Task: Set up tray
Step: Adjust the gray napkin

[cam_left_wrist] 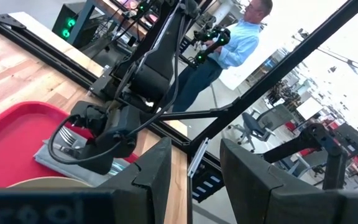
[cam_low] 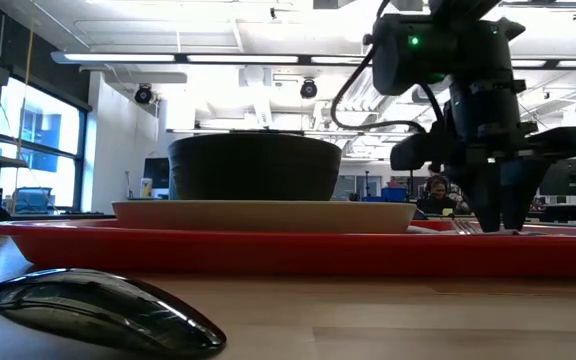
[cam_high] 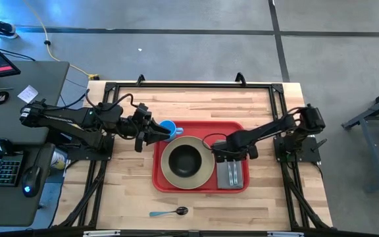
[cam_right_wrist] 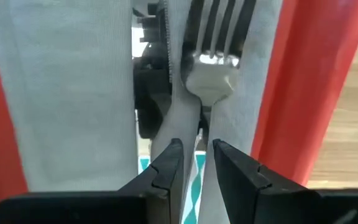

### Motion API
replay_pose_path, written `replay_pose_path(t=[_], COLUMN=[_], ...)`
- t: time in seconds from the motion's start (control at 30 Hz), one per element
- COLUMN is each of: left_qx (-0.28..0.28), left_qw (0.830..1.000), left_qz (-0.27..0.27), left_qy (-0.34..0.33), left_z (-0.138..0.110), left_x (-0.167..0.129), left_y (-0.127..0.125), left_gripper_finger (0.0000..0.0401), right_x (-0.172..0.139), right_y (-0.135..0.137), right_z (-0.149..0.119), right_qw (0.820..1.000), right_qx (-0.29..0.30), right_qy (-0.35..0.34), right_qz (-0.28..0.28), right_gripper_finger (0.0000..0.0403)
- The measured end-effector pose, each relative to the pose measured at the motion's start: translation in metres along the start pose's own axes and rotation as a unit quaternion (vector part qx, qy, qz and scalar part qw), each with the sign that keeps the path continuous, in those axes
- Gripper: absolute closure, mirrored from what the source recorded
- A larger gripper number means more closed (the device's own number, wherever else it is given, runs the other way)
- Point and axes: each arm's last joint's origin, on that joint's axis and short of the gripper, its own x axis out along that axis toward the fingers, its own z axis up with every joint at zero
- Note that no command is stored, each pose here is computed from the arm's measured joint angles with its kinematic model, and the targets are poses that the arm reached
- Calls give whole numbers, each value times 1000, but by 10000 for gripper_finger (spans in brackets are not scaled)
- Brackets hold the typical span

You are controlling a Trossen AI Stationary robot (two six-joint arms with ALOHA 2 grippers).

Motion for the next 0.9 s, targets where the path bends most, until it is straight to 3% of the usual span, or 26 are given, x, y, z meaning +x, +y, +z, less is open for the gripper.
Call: replay_pose_path(t=[0.9], left_qx=[-21], left_qw=[999], left_qz=[-19], left_qy=[20], left_z=[-1], left_x=[0], left_y=[-1], left_gripper_finger=[229], right_x=[9], right_y=[5], right_z=[20], right_qw=[999], right_qx=[26], right_qy=[-20], right_qz=[-10], right_gripper_finger=[320])
